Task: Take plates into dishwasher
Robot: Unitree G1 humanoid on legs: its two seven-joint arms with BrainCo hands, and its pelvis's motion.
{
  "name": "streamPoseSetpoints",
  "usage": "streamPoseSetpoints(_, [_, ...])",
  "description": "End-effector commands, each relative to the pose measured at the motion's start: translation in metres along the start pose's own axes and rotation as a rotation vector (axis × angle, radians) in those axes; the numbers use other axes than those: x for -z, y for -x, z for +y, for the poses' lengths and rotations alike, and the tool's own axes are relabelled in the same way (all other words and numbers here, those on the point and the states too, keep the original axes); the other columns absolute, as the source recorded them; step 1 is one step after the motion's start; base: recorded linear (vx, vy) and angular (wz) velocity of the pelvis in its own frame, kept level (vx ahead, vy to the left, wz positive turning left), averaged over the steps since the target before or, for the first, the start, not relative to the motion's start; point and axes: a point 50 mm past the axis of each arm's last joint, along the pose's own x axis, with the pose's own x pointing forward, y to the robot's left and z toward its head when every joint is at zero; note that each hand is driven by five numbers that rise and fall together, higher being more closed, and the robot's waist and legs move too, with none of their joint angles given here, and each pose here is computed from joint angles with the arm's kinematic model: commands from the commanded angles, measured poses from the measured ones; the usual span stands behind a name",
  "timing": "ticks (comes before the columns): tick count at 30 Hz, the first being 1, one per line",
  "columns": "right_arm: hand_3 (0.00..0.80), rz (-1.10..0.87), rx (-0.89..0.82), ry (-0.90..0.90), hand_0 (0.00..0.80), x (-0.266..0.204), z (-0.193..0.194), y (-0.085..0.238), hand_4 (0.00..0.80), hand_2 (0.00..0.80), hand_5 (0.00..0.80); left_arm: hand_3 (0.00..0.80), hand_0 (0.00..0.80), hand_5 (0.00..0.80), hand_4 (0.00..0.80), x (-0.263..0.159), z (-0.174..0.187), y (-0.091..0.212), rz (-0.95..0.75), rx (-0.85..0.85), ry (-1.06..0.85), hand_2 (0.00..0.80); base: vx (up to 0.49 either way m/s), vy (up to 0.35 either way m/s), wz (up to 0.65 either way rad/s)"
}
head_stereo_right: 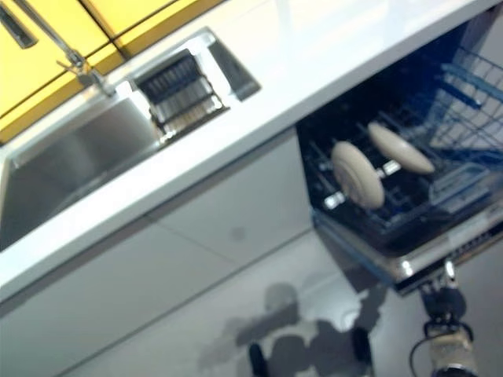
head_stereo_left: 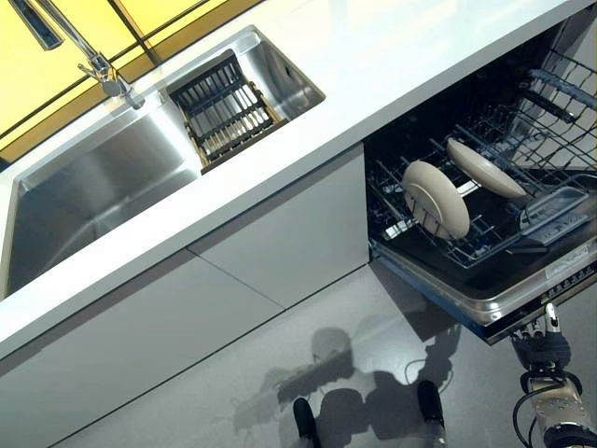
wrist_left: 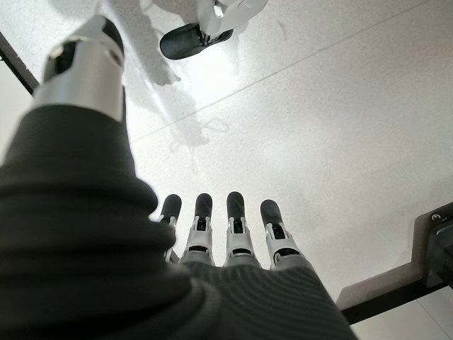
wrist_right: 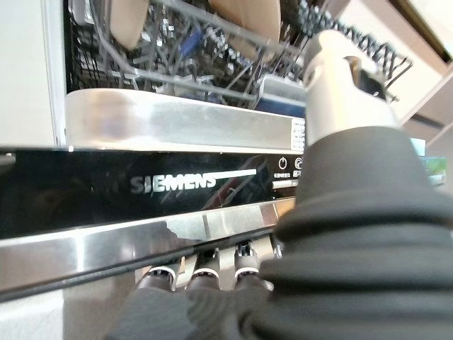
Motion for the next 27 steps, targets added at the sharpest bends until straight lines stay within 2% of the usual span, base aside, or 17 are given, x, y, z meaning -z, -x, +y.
streamPoseSetpoints(1, [0.000,-0.086,-0.776,-0.061,0.000,-0.009,0.219,-0.043,0.000,0.000,0.000,0.000,0.000,0.000,0.000,-0.022,0.018,-0.001,-0.010,-0.063,-0.124,0.000,0.041,-0.021,-0.09])
streamPoseSetpoints(7, [0.000,-0.096,-0.750,-0.031,0.000,-0.013,0.227,-0.046,0.000,0.000,0.000,0.000,0.000,0.000,0.000,-0.018,0.019,-0.001,0.001,-0.075,-0.127,0.000,0.031,-0.026,-0.07])
streamPoseSetpoints(13, [0.000,-0.082,-0.701,0.001,0.000,-0.006,0.219,-0.048,0.000,0.000,0.000,0.000,0.000,0.000,0.000,-0.017,0.023,-0.001,0.003,-0.089,-0.138,0.000,0.005,-0.033,0.06])
streamPoseSetpoints(22, [0.000,-0.014,-0.544,0.064,0.000,0.008,0.178,-0.051,0.000,0.000,0.000,0.000,0.000,0.000,0.000,-0.012,0.025,0.000,0.020,-0.105,-0.163,0.000,0.044,-0.024,0.13])
streamPoseSetpoints(27, [0.000,0.086,-0.348,0.212,0.000,0.019,0.125,-0.050,0.000,0.000,0.000,0.000,0.000,0.000,0.000,0.000,0.027,0.000,0.055,-0.123,-0.156,0.000,0.090,-0.025,0.13])
